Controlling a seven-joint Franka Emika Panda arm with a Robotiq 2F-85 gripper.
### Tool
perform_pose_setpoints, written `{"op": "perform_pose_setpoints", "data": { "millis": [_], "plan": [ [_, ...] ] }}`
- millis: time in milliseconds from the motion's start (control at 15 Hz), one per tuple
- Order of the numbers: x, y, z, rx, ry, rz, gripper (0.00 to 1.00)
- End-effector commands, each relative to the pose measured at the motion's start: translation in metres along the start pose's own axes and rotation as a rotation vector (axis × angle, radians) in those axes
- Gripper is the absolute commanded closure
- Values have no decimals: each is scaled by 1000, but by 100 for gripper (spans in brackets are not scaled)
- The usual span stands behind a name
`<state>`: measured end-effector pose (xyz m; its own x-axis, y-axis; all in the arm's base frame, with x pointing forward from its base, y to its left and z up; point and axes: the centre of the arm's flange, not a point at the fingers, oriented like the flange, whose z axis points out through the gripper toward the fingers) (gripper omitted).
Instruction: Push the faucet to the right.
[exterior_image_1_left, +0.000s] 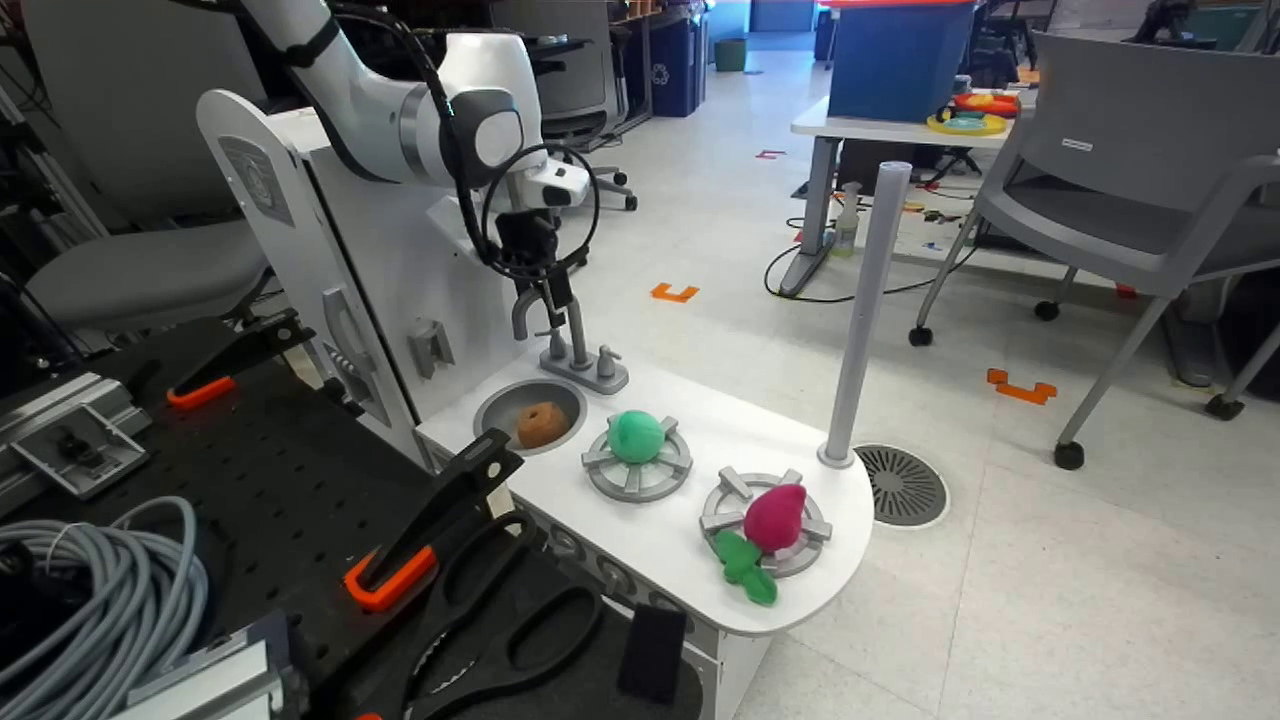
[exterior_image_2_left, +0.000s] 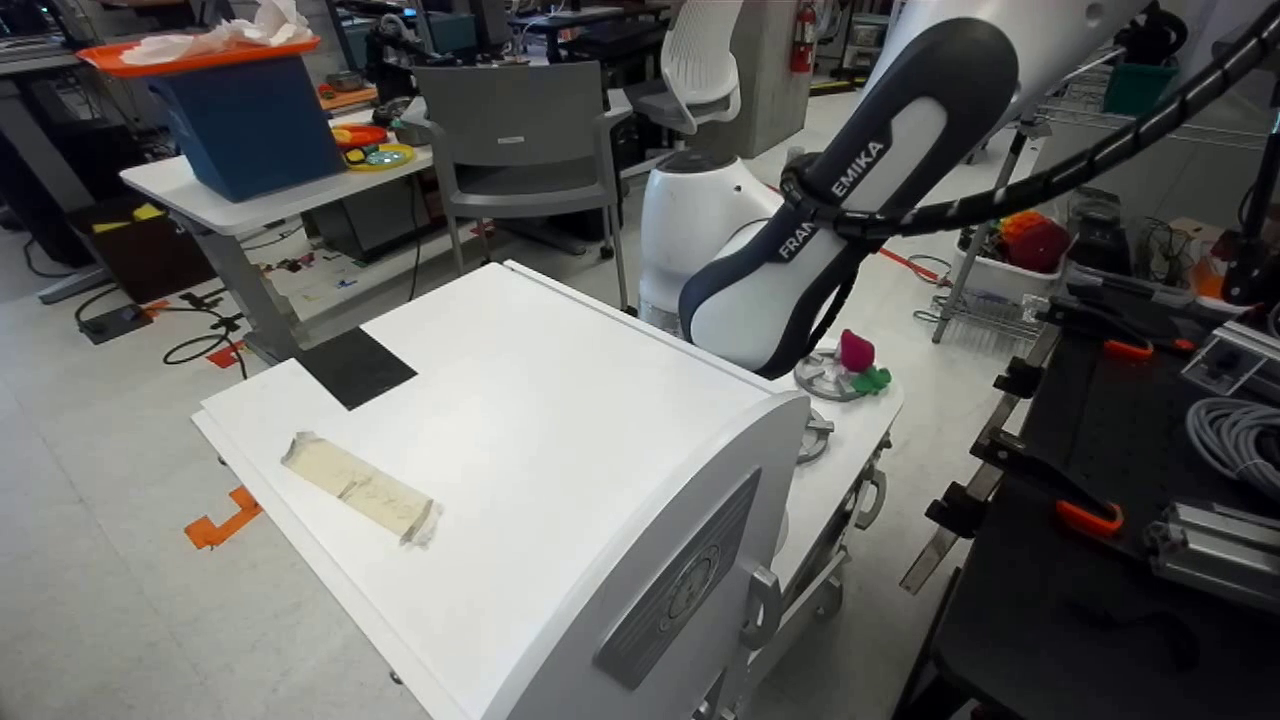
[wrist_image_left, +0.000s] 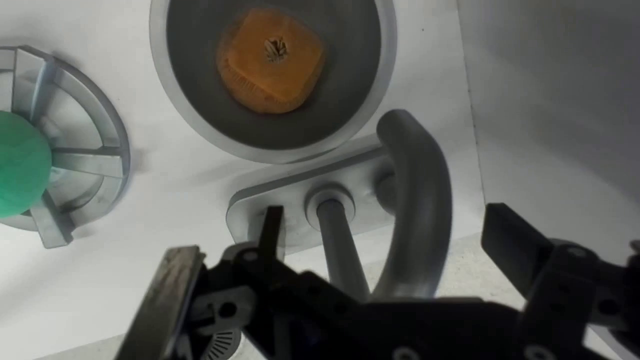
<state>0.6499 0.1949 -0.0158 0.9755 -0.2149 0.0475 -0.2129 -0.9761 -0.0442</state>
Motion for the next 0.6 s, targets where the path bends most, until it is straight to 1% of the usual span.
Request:
{"op": "perform_pose_setpoints", "data": {
  "millis": [0, 333, 467, 533],
  "plan": [
    [4, -3, 13, -19, -55, -1, 0],
    [-8, 17, 2, -41, -130, 39, 0],
    [-10, 29, -4, -55, -138, 50, 0],
    [-9, 41, -9, -67, -125, 59, 0]
  ]
}}
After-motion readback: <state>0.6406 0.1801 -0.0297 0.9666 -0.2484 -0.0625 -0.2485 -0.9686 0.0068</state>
